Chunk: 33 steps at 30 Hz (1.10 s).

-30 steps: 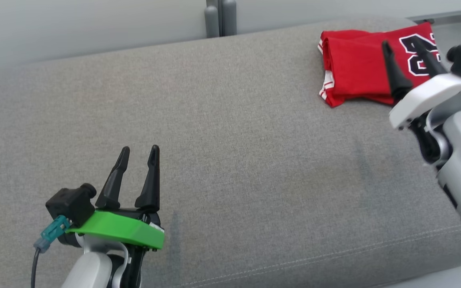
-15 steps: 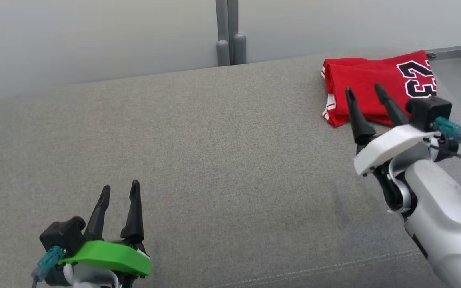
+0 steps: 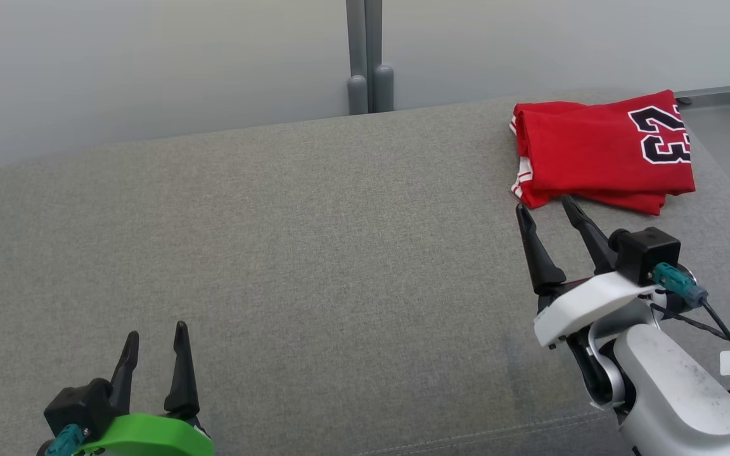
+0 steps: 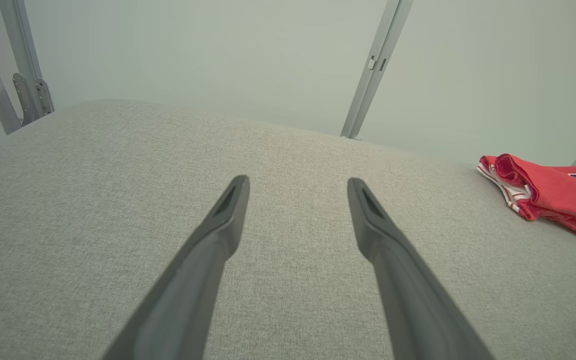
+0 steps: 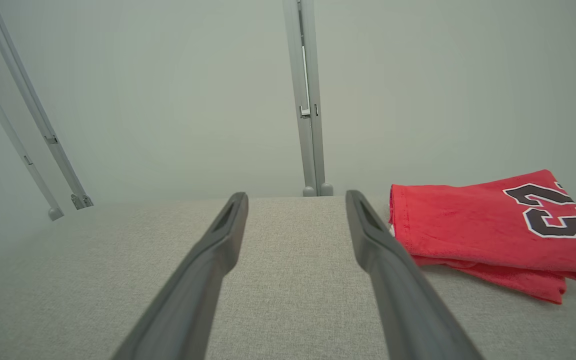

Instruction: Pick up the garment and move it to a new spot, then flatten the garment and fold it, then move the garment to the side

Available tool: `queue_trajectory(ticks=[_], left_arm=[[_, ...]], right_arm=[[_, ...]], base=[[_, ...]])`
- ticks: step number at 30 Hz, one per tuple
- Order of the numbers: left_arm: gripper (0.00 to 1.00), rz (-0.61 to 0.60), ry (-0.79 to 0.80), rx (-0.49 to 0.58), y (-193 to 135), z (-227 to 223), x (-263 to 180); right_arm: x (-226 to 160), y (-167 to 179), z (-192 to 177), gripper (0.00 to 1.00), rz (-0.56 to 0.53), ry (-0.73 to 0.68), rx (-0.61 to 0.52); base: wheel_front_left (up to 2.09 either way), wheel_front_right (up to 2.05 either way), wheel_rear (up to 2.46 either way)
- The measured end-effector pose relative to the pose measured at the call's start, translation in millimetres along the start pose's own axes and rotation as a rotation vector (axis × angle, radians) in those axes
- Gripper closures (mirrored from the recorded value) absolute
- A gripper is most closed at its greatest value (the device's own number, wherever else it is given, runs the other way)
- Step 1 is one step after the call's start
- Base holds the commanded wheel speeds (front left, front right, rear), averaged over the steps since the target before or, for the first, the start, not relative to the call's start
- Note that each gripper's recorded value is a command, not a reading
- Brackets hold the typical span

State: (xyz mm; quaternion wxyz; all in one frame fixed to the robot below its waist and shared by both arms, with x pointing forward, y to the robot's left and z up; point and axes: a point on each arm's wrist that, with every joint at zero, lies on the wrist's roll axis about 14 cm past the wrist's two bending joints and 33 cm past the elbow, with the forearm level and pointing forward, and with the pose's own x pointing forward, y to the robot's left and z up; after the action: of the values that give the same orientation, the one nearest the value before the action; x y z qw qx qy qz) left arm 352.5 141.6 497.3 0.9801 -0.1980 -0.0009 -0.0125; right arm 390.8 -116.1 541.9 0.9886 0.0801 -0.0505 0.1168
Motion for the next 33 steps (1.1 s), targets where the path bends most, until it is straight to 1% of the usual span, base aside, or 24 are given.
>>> queue_trajectory(ticks=[3,12,23,26,33], left_arm=[[0.00,0.009,0.008,0.029,4.5,-3.3,-4.1],[0.00,0.009,0.011,0.077,6.2,-5.5,-11.5],[0.00,0.037,-0.009,0.090,12.2,-0.5,-13.4],[0.00,0.041,-0.012,0.102,13.7,0.1,-13.7],[0.00,0.043,-0.024,0.109,13.3,3.3,-14.1]], right_arm=[[-6.0,2.4,4.1,0.00,0.002,-0.019,-0.033],[-30.0,3.8,-3.5,0.00,-0.032,-0.015,-0.011],[-43.4,4.2,-10.3,0.00,-0.061,-0.005,0.009],[-46.1,3.6,-11.6,0.00,-0.065,-0.003,-0.003],[-46.2,3.7,-5.0,0.00,-0.070,-0.026,-0.009]], base=[[0.00,0.00,0.00],[0.00,0.00,0.00],[0.00,0.00,0.00],[0.00,0.00,0.00],[0.00,0.00,0.00]])
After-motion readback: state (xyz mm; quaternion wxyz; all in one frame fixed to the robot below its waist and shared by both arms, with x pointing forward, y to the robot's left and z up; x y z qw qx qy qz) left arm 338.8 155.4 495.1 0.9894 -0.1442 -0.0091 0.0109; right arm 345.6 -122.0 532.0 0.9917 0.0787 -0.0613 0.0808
